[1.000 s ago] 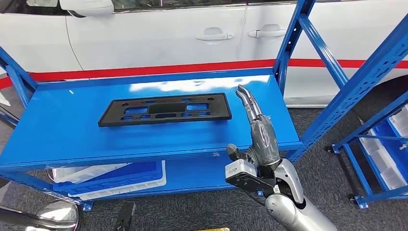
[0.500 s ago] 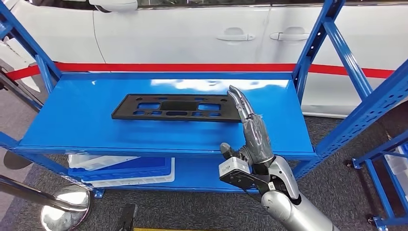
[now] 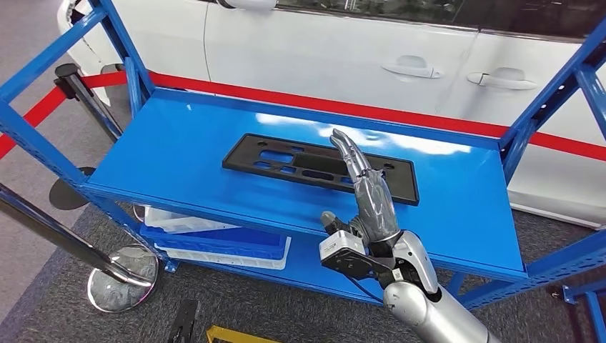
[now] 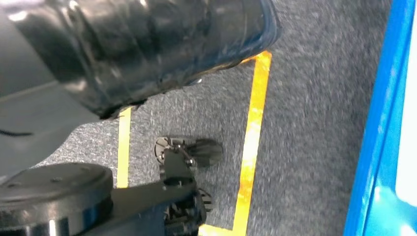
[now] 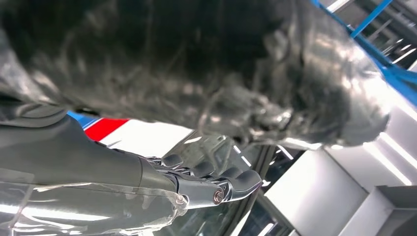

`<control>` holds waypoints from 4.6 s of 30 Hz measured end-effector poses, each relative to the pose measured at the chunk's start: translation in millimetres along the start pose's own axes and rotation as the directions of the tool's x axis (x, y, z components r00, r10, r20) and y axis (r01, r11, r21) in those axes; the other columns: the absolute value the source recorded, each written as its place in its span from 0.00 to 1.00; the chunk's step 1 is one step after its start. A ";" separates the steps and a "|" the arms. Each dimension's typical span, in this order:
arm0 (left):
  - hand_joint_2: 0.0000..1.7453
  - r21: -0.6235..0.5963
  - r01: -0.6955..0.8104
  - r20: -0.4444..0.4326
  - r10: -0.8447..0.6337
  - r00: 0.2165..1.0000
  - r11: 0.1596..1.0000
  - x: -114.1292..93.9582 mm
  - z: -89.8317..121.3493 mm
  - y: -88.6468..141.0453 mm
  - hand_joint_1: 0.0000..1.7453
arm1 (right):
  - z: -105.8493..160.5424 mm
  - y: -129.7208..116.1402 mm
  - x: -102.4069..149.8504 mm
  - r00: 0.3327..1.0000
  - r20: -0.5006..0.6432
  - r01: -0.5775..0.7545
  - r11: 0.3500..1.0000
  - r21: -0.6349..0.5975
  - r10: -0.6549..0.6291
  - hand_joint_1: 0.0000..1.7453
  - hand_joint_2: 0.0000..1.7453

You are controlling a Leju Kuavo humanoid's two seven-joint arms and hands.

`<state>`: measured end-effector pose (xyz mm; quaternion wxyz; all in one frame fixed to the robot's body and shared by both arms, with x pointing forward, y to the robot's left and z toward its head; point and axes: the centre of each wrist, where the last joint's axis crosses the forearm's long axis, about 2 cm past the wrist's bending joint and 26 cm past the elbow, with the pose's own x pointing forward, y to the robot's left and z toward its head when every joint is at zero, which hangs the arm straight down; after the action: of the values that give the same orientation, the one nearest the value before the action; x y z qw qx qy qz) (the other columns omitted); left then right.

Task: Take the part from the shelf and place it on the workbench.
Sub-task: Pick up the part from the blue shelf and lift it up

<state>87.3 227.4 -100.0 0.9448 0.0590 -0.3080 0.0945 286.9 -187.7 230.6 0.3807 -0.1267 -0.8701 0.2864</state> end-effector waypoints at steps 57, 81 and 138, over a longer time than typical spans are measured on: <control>0.00 -0.103 0.171 -0.043 -0.176 0.983 0.980 20.6 -6.8 -12.2 0.00 | -99.5 57.8 -79.9 0.774 -0.153 -0.497 0.740 0.453 0.614 0.00 1.00; 0.00 -0.097 0.191 -0.064 -0.197 0.978 0.977 19.2 -6.4 -11.2 0.00 | -79.9 63.5 -108.0 0.624 -0.265 -0.543 0.652 0.529 0.735 0.05 1.00; 1.00 0.116 0.205 0.084 -0.215 0.973 0.972 13.4 -5.5 1.6 0.00 | -61.0 53.2 -114.3 0.592 -0.166 -0.691 0.603 0.398 0.789 1.00 1.00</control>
<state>100.7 231.8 -96.4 0.9292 0.1459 -0.3395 0.0074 409.4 -170.5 164.8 0.3768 -0.4684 -0.6072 0.5196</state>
